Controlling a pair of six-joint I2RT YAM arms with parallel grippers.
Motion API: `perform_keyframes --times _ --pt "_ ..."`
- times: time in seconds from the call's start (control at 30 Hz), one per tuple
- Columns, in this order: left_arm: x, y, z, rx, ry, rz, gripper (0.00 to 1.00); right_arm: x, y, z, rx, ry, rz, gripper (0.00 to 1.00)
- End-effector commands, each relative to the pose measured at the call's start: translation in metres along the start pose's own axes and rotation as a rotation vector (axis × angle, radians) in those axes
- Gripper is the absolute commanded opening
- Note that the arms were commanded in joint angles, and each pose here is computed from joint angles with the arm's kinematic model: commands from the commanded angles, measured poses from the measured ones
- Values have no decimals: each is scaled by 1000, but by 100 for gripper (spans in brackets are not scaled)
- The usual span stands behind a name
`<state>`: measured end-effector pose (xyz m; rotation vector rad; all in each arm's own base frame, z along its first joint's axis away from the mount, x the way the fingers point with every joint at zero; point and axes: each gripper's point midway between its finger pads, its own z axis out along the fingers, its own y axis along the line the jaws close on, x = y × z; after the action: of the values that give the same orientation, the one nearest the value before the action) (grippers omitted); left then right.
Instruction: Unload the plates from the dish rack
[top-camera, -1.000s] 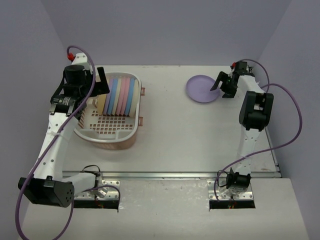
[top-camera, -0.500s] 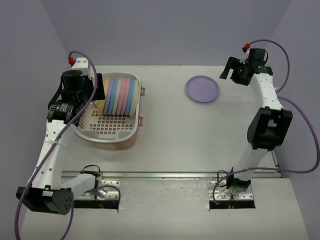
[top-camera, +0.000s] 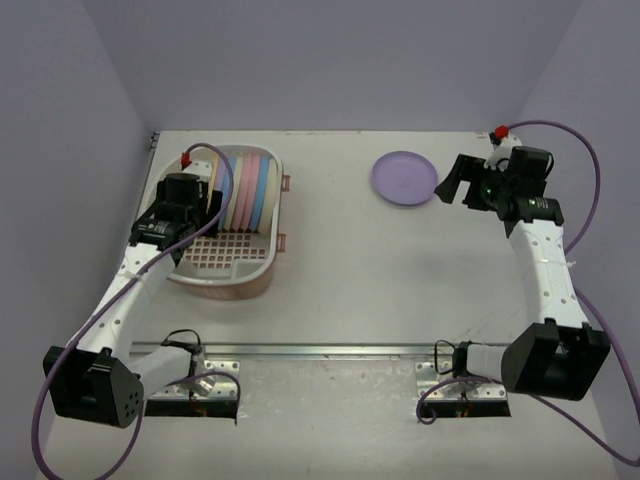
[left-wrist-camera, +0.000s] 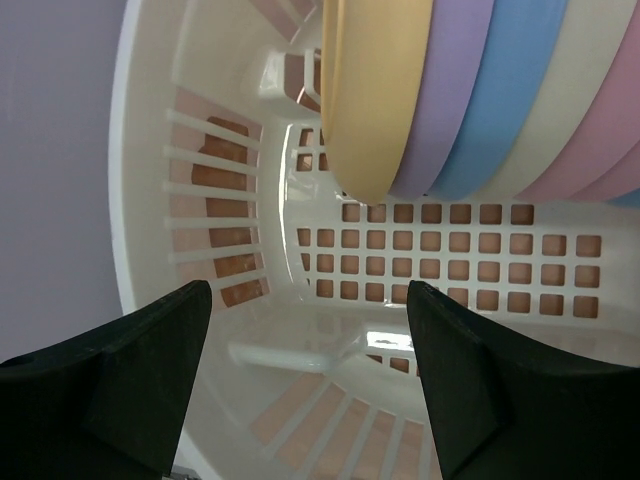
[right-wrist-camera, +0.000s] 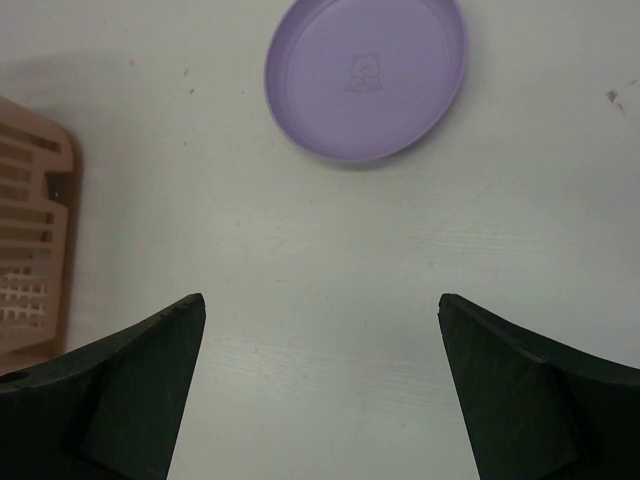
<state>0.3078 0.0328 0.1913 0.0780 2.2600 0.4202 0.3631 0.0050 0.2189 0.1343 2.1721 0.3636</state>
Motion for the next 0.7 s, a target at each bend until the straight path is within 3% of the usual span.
perform_keyframes --times 0.0,0.3,0.67 --pt "-12 9 8 -79 -78 25 76 -1 5 -6 -22 -48 -39 99" --pt "-15 -7 41 -61 -71 37 69 7 10 3 -56 -7 25 99" --pt "-23 -9 67 -120 -90 23 67 6 11 9 -67 6 43 99"
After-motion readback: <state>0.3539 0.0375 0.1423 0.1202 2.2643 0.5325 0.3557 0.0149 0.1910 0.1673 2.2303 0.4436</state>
